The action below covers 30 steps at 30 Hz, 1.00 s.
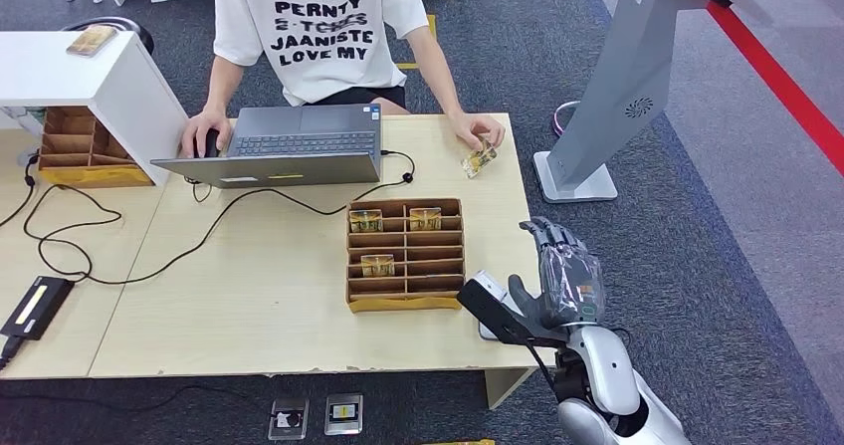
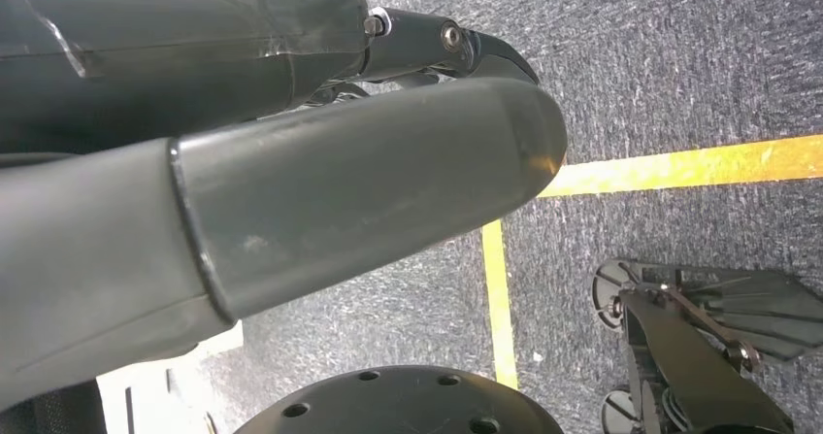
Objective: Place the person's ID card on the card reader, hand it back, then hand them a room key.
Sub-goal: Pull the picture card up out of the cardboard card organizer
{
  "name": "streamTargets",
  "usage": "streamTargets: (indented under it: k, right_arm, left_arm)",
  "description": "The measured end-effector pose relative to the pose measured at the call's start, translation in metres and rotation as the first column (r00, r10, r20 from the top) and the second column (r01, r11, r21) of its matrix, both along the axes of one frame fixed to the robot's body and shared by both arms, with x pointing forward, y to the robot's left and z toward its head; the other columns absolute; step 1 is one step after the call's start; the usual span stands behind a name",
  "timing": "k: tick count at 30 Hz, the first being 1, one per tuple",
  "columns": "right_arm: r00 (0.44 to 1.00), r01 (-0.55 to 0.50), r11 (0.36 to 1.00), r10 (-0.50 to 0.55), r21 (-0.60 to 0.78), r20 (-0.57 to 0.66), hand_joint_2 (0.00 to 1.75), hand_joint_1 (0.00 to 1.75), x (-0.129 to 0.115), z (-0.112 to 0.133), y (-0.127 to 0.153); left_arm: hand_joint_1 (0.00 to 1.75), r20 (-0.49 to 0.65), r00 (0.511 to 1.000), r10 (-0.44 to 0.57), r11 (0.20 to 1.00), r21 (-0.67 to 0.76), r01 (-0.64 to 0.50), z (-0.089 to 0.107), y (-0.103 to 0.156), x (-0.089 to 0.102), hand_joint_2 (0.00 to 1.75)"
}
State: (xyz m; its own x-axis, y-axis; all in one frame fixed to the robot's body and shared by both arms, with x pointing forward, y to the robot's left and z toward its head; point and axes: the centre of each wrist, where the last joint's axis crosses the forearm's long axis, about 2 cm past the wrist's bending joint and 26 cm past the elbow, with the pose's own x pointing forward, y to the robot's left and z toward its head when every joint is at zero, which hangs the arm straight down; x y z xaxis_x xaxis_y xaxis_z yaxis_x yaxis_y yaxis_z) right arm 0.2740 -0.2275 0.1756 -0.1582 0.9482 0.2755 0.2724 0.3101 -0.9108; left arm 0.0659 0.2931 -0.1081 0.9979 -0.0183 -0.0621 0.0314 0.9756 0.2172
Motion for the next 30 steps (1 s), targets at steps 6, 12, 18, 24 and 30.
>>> streamTargets:
  k: [6,12,18,24,30]
  right_arm:
    - [1.000,0.008,1.000,-0.008,-0.013,0.000,1.75,0.50,-0.004,0.001,-0.002]
    - [1.000,-0.018,0.999,0.019,-0.043,0.007,1.75,0.49,-0.008,0.005,0.001]
    - [0.998,-0.053,0.997,0.054,-0.052,0.013,1.75,0.48,-0.010,0.008,0.007]
    - [0.997,-0.077,0.996,0.077,-0.048,0.011,1.75,0.50,-0.011,0.009,0.013]
    - [0.996,-0.084,0.996,0.084,-0.038,-0.002,1.75,0.52,-0.012,0.008,0.015]
  left_arm:
    - [0.00,0.000,1.000,-0.002,1.000,-0.001,0.002,0.000,0.000,0.000,0.00]
    - [0.00,0.000,1.000,-0.005,1.000,-0.005,0.005,0.000,0.000,0.000,0.00]
    - [0.00,0.001,1.000,-0.010,1.000,-0.006,0.010,0.000,0.000,0.000,0.00]
    - [0.00,0.009,1.000,-0.023,1.000,-0.008,0.023,0.000,0.000,0.001,0.00]
    - [0.00,0.023,0.998,-0.053,0.998,-0.016,0.054,0.000,-0.001,0.001,0.00]
